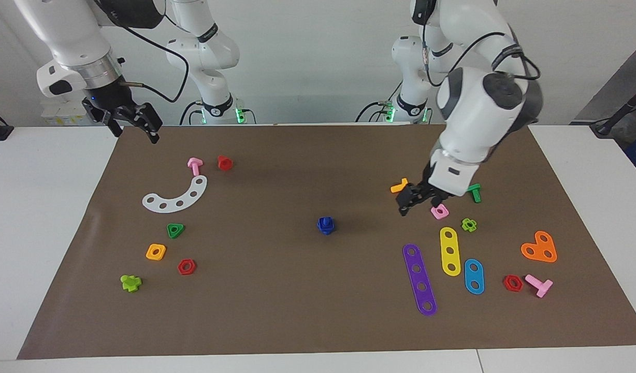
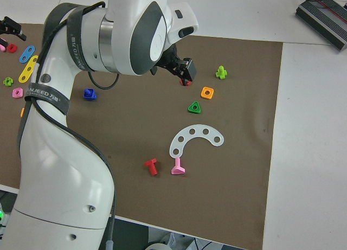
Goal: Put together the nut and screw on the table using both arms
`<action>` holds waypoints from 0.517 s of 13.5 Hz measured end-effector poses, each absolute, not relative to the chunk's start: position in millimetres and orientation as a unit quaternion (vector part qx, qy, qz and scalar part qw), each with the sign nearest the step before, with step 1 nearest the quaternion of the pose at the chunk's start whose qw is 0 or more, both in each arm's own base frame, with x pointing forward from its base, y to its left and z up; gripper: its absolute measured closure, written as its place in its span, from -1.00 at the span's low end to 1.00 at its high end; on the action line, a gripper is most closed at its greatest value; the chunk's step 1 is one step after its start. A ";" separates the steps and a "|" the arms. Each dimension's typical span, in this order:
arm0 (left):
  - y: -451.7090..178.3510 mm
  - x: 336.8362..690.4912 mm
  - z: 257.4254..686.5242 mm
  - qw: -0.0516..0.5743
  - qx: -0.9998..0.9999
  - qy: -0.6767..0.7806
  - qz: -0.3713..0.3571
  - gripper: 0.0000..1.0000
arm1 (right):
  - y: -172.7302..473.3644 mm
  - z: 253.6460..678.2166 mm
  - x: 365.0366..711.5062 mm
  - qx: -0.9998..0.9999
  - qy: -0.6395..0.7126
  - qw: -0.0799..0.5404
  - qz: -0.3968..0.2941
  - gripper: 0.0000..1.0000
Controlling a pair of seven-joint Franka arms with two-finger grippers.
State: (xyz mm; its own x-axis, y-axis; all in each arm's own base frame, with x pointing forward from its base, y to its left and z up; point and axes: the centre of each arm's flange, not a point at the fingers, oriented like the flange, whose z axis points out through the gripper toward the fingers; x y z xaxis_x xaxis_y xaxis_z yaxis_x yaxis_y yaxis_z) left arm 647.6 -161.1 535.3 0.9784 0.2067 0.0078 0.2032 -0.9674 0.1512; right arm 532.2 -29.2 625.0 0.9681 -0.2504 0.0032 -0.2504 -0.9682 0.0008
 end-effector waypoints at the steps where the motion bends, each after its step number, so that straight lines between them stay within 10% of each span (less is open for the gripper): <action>1: -127.6 646.7 540.6 0.070 0.993 0.098 0.007 -1.00 | -29.2 625.0 532.2 0.992 -0.126 0.001 0.002 -1.00; 7: -62.5 604.5 595.1 -0.026 0.999 0.034 0.015 -1.00 | -29.2 625.0 532.2 0.992 -0.126 0.001 0.002 -1.00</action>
